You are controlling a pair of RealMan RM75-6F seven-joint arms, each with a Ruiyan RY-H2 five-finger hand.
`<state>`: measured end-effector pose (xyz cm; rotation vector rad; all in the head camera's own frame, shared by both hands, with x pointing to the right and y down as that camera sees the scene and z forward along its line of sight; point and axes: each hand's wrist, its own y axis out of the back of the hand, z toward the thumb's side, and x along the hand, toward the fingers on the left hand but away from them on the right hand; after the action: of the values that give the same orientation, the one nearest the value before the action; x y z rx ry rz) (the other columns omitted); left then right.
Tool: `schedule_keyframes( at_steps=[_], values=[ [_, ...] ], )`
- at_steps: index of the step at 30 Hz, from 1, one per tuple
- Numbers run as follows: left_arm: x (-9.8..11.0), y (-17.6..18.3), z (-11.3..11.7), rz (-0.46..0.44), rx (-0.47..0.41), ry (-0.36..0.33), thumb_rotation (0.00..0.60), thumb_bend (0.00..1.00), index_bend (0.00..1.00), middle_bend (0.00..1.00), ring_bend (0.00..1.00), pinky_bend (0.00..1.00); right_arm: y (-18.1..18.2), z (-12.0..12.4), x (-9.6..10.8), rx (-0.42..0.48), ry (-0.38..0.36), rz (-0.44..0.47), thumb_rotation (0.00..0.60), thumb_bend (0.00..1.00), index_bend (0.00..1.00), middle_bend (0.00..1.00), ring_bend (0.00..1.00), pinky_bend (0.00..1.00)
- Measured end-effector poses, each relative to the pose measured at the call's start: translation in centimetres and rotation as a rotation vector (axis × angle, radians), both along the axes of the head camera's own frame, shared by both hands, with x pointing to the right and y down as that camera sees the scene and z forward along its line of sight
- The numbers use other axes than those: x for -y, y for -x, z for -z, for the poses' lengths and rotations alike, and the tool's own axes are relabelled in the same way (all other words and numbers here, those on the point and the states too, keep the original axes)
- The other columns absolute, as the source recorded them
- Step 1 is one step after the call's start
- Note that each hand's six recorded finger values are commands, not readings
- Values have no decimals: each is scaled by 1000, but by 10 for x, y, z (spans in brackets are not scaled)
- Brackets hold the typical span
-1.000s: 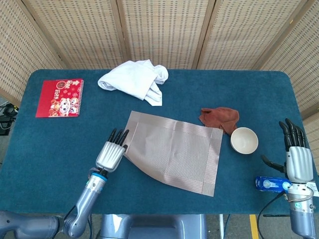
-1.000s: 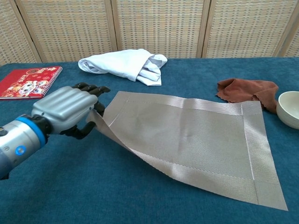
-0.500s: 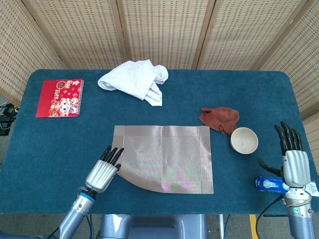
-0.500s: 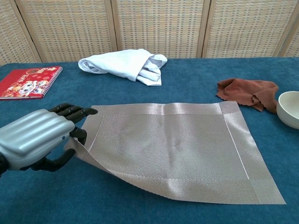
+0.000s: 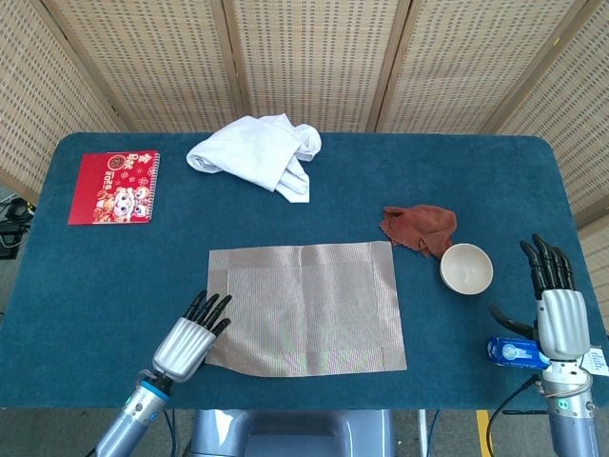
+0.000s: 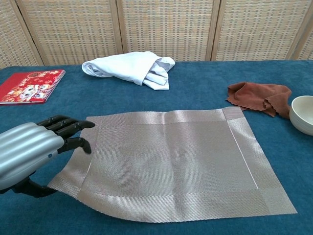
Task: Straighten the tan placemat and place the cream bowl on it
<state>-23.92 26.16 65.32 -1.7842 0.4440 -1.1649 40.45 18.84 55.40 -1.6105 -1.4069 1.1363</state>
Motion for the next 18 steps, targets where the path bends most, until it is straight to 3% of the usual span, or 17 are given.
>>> schedule_keyframes(
  at_steps=[9, 18],
  values=[
    [-5, 24, 20, 27, -4, -6, 600, 247, 37, 0, 0, 0, 2, 1, -2, -4, 3, 9, 600, 292, 6, 0, 0, 0],
    [8, 61, 53, 161, -54, -41, 600, 247, 18, 0, 0, 0, 7, -9, -1, -44, 51, 27, 600, 281, 65, 0, 0, 0]
  ],
)
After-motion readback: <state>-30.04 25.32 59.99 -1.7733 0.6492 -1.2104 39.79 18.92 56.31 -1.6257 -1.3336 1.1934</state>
